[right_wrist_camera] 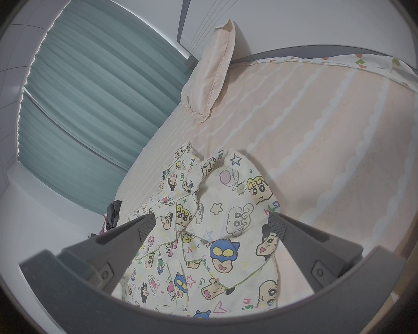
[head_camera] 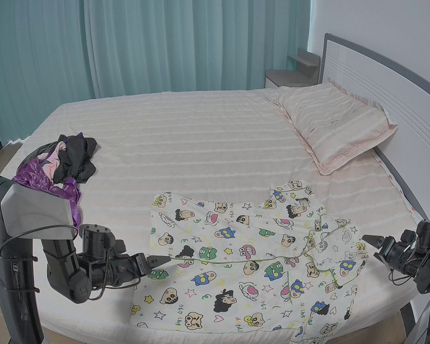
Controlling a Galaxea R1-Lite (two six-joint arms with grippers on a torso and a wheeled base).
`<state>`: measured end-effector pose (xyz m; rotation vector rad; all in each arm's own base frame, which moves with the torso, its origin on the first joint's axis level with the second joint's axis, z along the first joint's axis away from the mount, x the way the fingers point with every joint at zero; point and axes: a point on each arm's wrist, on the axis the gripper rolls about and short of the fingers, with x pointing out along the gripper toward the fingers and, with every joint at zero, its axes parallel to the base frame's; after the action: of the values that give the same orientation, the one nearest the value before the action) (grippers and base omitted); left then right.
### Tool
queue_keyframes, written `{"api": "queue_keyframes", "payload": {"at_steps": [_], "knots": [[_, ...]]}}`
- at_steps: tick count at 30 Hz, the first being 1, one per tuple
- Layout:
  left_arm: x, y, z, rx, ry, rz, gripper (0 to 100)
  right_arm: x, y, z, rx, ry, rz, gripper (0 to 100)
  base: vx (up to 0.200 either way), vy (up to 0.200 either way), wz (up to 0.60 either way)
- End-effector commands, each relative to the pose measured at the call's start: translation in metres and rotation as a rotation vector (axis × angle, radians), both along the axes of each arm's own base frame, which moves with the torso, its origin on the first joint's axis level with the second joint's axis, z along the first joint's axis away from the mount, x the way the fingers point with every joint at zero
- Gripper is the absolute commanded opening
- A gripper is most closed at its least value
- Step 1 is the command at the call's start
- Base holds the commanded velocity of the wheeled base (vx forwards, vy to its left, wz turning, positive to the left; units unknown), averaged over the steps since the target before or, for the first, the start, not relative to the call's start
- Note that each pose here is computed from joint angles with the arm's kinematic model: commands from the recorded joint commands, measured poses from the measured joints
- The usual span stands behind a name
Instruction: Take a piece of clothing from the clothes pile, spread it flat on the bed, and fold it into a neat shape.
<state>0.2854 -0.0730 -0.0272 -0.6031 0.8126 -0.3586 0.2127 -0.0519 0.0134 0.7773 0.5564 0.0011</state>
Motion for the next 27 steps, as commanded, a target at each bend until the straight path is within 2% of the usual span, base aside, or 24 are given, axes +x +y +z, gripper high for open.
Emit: {"api": "queue_keyframes", "payload": {"at_steps": [1,17,27], "knots": [[-0.003,-0.003,-0.002,0.002,0.01,-0.012,0,-0.003,0.001,0.0,0.002,0.005,0.0,100,0.0,0.0,0.0],[-0.002,0.006,0.002,0.014,-0.001,0.026,0,-0.003,0.001,-0.001,0.002,0.006,0.0,100,0.0,0.0,0.0],[0.0,0.015,0.002,0.074,-0.031,0.069,0,-0.003,0.001,0.0,0.002,0.005,0.0,100,0.0,0.0,0.0]]}}
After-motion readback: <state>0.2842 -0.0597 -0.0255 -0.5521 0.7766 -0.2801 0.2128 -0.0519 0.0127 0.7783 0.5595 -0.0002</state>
